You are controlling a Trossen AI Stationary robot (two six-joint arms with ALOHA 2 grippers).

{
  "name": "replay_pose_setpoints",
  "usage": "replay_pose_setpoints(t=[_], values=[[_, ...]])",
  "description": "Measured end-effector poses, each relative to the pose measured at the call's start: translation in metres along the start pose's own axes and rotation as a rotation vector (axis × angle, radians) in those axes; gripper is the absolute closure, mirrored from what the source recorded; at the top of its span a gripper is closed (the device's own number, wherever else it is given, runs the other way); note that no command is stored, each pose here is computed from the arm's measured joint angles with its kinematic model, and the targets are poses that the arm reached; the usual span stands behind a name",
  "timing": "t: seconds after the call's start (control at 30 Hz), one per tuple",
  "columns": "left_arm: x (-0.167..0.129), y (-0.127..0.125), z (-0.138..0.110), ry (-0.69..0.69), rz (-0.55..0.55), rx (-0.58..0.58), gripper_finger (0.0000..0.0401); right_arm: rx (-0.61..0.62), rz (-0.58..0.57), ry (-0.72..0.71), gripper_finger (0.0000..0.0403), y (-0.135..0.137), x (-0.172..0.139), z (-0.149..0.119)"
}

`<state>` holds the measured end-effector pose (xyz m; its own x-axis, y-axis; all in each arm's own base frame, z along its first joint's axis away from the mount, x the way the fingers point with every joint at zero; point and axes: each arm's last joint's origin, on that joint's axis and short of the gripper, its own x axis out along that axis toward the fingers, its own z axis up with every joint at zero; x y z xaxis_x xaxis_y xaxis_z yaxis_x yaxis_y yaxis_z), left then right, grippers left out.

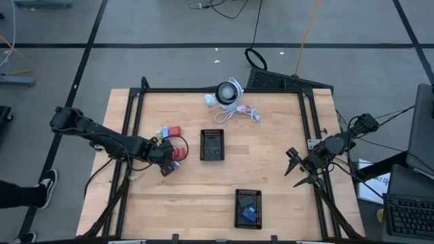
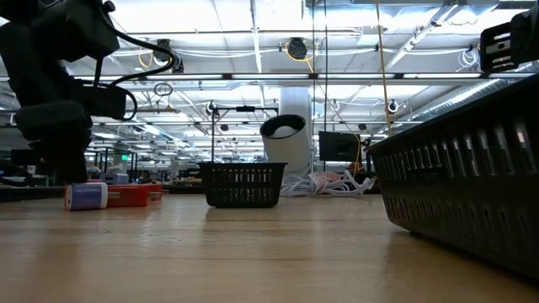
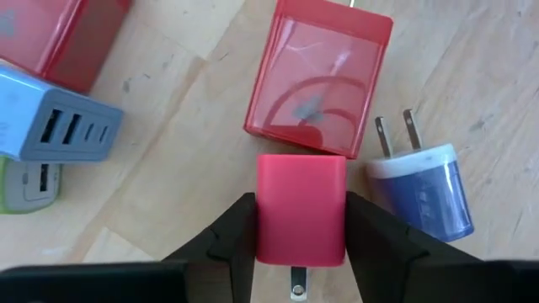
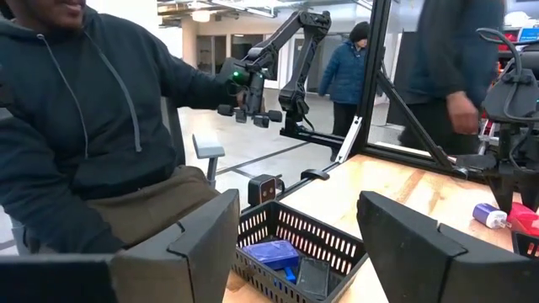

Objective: Pick & Place Office items
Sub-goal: Put the pink charger into the top black basket

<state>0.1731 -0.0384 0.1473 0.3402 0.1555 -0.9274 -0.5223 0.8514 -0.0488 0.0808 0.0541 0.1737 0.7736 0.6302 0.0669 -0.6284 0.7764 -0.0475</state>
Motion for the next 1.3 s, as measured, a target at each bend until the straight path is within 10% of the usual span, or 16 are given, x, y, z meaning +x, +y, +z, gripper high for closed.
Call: replay_pose_setpoints(t=[0.93,1.3], values=[[-0.075,-0.045,0.121,-0.816,-0.180,0.311,0.0256,-0.001,0.000,-0.007,0.0170,0.000,0.000,0.001],[-0.014,-0.026,0.157,-0.608,-0.136,0.139,0.0256,-0.001,0.000,-0.007,0.0176,0.000,0.000,0.001]])
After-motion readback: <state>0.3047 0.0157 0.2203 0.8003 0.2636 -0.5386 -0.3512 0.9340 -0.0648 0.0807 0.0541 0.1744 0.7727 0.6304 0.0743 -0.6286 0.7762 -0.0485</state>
